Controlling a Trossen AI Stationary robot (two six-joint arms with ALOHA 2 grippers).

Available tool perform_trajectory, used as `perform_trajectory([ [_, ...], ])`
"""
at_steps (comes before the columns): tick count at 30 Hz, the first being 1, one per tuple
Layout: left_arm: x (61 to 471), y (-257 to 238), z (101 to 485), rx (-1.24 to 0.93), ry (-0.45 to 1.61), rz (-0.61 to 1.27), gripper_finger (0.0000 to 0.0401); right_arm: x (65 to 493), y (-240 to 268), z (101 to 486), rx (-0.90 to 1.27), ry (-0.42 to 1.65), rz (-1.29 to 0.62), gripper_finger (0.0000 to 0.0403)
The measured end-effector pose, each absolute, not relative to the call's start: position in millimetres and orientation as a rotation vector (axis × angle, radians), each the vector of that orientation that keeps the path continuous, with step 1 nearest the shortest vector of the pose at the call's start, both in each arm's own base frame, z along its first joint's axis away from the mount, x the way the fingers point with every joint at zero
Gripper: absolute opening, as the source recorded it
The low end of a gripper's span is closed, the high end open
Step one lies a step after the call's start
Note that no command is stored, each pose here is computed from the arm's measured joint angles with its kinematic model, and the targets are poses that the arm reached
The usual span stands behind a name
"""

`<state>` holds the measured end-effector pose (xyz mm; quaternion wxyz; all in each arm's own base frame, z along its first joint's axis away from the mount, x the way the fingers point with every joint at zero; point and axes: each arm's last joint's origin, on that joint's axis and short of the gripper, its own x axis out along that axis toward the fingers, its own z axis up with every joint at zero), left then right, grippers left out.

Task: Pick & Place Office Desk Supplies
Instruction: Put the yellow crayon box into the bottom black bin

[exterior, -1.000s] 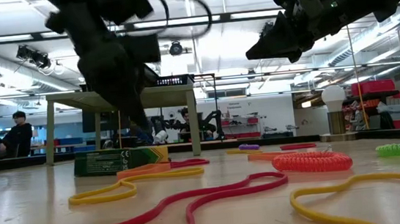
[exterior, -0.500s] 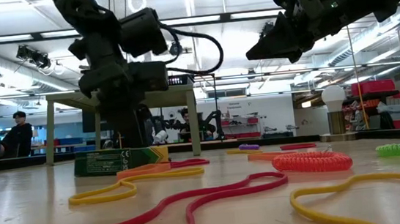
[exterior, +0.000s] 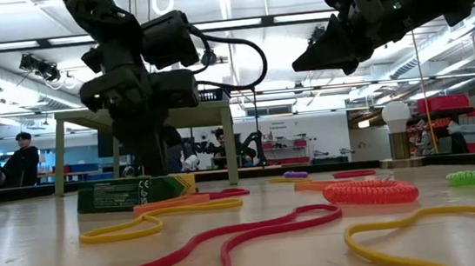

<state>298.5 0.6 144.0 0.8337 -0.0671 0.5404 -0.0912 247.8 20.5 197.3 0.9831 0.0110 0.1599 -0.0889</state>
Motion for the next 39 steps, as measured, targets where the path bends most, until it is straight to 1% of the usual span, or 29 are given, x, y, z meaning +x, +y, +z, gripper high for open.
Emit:
perform_trajectory([
  [6, 289, -8, 155, -0.04, 1.165, -0.138, 0.0005, 248, 21, 197, 0.022, 0.323, -0.179, 0.0016],
  [10, 284, -16, 172, 0.044, 1.11, -0.079, 0.0004, 248, 21, 197, 0.022, 0.322, -0.179, 0.0016],
  [16, 273, -33, 191, 0.243, 1.056, 0.107, 0.0004, 248, 20, 197, 0.022, 0.321, -0.179, 0.0016],
  [20, 269, -49, 194, 0.38, 1.012, 0.234, 0.0004, 248, 20, 197, 0.022, 0.321, -0.179, 0.0016],
  [28, 261, -79, 196, 0.557, 0.889, 0.431, 0.0004, 248, 20, 197, 0.022, 0.321, -0.179, 0.0016],
  [33, 256, -93, 197, 0.589, 0.854, 0.424, 0.0004, 248, 20, 197, 0.022, 0.321, -0.179, 0.0016],
  [39, 254, -99, 191, 0.689, 0.826, 0.526, 0.0003, 248, 20, 197, 0.022, 0.321, -0.179, 0.0016],
])
